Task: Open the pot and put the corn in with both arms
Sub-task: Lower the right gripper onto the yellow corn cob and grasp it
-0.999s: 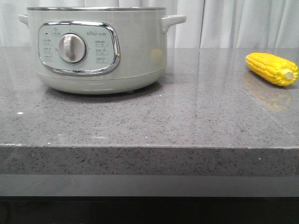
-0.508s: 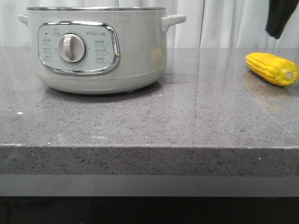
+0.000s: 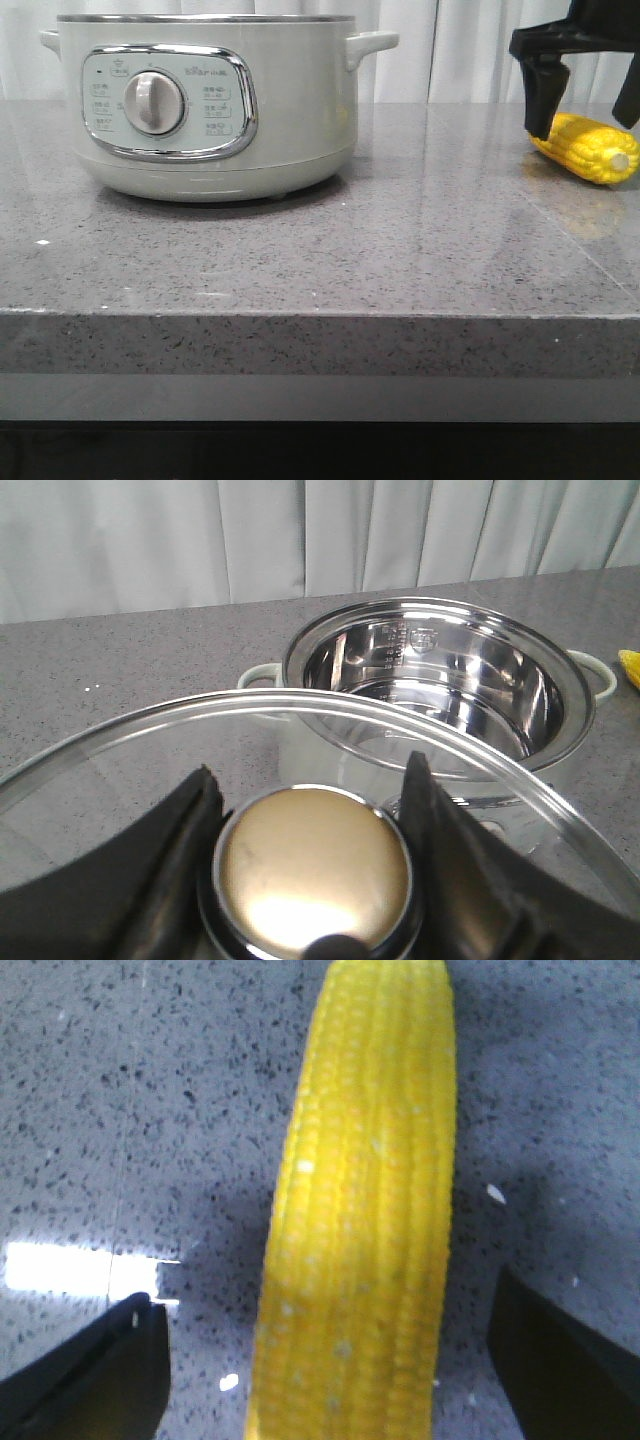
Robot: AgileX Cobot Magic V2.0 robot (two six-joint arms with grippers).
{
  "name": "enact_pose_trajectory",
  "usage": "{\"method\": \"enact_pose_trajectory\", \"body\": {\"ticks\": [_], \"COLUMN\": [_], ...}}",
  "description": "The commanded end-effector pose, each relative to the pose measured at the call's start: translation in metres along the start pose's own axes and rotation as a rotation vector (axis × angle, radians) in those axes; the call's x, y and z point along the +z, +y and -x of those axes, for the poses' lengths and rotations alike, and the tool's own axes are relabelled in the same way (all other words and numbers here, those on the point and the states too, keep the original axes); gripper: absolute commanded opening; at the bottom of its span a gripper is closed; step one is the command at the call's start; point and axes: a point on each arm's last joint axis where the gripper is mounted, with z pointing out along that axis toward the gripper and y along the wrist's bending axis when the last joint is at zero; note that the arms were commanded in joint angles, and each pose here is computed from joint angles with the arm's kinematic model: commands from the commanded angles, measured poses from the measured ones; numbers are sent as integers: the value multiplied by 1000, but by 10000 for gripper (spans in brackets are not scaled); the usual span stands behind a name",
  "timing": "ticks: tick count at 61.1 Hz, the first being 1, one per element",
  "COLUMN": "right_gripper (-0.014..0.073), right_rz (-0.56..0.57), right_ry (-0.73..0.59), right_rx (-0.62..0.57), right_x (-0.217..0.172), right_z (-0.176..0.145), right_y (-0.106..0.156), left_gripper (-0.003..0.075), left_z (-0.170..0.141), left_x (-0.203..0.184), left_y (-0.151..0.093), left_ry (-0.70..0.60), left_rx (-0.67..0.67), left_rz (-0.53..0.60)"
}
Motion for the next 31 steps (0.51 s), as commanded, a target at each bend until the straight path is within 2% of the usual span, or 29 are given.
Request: {"method": "enact_pose_trajectory", "body": {"ticks": [1, 22, 27, 31], "right_gripper": [654, 646, 586, 485], "right_rz": [-9, -10, -11, -11], "right_ry": [-89, -45, -31, -18], "right_rx": [-1, -2, -4, -5], "right_x": [-23, -7, -7, -7], "right_z": [11, 10, 9, 8], "right_y": [-3, -3, -3, -3], "left_gripper": [249, 249, 249, 249], "left_z": [23, 23, 23, 23], "left_x": [-9, -9, -9, -9], "left_y": [1, 1, 1, 1], "left_ry": [-181, -181, -181, -181], "left_rx": [-10, -10, -10, -10], "left_rz": [11, 11, 11, 11]}}
